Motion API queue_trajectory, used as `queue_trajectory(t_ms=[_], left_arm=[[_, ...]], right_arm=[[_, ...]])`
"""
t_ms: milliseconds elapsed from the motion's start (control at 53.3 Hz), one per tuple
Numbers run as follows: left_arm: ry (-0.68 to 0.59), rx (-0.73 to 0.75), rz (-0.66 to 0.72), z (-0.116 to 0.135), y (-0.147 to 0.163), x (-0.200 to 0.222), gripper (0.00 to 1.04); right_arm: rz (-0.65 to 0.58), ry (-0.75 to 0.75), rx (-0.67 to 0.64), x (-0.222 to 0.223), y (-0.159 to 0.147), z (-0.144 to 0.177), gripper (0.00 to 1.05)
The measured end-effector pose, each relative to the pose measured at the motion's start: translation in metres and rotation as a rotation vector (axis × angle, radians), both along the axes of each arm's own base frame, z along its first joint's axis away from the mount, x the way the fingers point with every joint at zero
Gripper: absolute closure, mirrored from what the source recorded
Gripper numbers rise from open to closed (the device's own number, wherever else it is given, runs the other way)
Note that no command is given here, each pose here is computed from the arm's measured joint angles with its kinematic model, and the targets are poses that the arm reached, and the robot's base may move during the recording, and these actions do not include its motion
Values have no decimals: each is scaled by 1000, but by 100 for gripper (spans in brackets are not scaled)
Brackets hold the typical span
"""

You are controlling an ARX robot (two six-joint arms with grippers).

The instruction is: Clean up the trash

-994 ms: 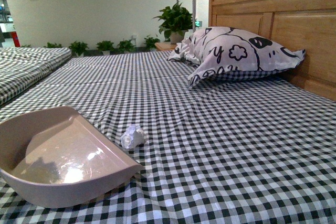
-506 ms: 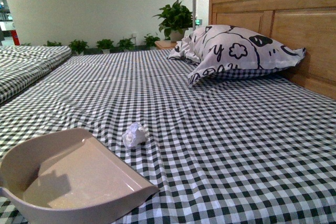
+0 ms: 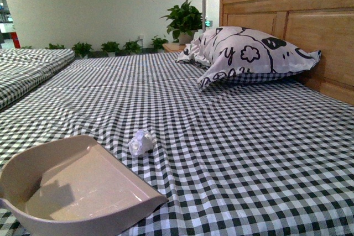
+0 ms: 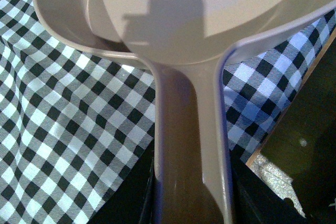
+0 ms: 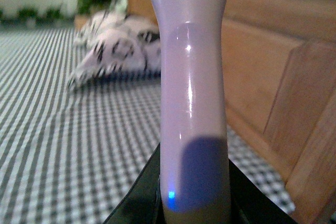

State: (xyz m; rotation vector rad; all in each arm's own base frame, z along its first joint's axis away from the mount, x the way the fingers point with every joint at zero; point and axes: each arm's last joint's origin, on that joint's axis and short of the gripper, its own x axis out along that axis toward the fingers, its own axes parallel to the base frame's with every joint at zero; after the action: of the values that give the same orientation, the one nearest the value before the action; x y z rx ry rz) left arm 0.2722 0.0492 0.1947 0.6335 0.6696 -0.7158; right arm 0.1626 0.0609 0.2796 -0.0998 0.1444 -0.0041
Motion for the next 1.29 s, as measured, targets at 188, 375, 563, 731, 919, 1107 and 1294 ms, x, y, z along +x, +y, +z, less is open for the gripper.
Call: queue_trajectory(t_ms=[188, 375, 563, 731, 919, 1107, 1294], left_arm=[[-1, 0, 0, 0, 0, 0, 77], [-1, 0, -1, 0, 0, 0, 77], [-1, 0, -1, 0, 0, 0, 77], [0, 0, -1, 0, 0, 0, 77], [0, 0, -1, 0, 0, 0, 77], [0, 0, -1, 0, 0, 0, 77], [0, 0, -1, 0, 0, 0, 77]], right_arm=[[163, 230, -87, 39, 30, -5, 85], [219, 309, -148, 103, 65, -14, 85], [248, 354, -204, 158, 101, -29, 86], [262, 461, -252, 189, 126, -60, 86], [265, 527, -303, 207, 145, -84, 86], [281, 542, -319, 216, 161, -95, 86], [303, 565, -336, 220, 176, -102, 86]])
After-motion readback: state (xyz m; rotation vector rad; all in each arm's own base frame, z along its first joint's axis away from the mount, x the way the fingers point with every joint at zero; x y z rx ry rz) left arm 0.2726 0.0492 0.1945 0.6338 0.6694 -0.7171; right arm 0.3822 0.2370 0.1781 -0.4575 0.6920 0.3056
